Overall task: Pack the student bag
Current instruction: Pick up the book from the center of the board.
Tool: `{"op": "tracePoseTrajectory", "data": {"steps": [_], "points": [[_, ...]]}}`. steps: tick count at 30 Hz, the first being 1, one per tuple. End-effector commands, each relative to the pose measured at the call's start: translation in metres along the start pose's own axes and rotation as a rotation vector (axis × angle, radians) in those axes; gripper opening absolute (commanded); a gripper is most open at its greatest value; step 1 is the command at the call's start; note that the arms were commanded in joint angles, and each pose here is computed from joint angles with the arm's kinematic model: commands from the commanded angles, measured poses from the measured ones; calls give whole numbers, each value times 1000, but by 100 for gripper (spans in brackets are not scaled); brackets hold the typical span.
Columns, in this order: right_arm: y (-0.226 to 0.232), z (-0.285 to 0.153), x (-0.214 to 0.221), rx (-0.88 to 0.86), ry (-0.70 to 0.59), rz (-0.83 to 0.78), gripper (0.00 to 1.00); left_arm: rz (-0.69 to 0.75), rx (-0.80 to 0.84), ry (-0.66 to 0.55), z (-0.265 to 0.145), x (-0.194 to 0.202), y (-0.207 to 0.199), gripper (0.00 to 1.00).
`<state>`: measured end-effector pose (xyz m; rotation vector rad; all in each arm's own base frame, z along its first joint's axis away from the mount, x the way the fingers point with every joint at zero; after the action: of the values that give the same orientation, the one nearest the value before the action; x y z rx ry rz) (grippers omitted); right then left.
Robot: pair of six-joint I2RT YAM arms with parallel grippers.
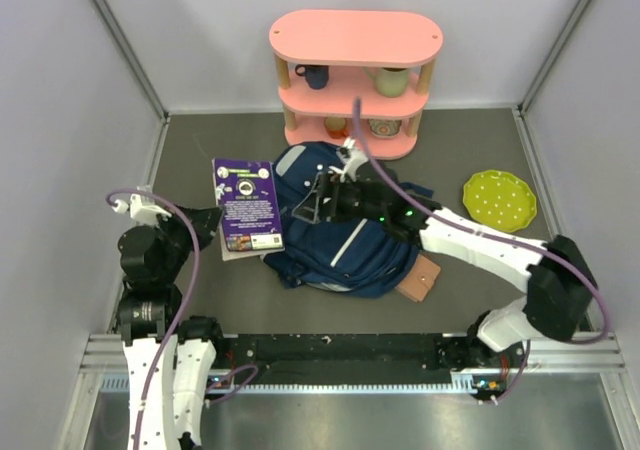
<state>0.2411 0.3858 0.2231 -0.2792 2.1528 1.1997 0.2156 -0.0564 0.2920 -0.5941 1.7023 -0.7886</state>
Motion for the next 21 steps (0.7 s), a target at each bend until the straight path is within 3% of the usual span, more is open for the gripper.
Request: {"op": "tracePoseTrajectory", "data": {"steps": [1, 7, 11, 17, 20, 21], "points": [[-34, -37, -26, 131, -129, 18, 80, -43, 228, 41, 11, 2, -36, 0], [-48, -67, -10, 115, -127, 45, 82, -141, 251, 225, 47, 56, -11, 0], [-57, -66, 14, 96, -74, 99, 82, -128, 253, 322, 74, 100, -4, 0], [-59, -46, 40, 11, 0, 184, 82, -176, 171, 400, 89, 136, 33, 0], [-63, -33, 50, 2, 40, 242, 81, -142, 92, 433, 90, 148, 54, 25], [-64, -29, 53, 8, 55, 261, 81, -137, 75, 437, 89, 150, 59, 39]]}}
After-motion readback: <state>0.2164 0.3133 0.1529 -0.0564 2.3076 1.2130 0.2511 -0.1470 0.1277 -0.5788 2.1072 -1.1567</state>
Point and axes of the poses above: each gripper's point midway between its finger pads, its own z axis out along the fingers, its own y axis along the line the jaws close on, x = y × z, the point moved 1 cm from there along -z, back along the fingers, and after that the axes turned 1 degree about -z, right-handed, at the moved point
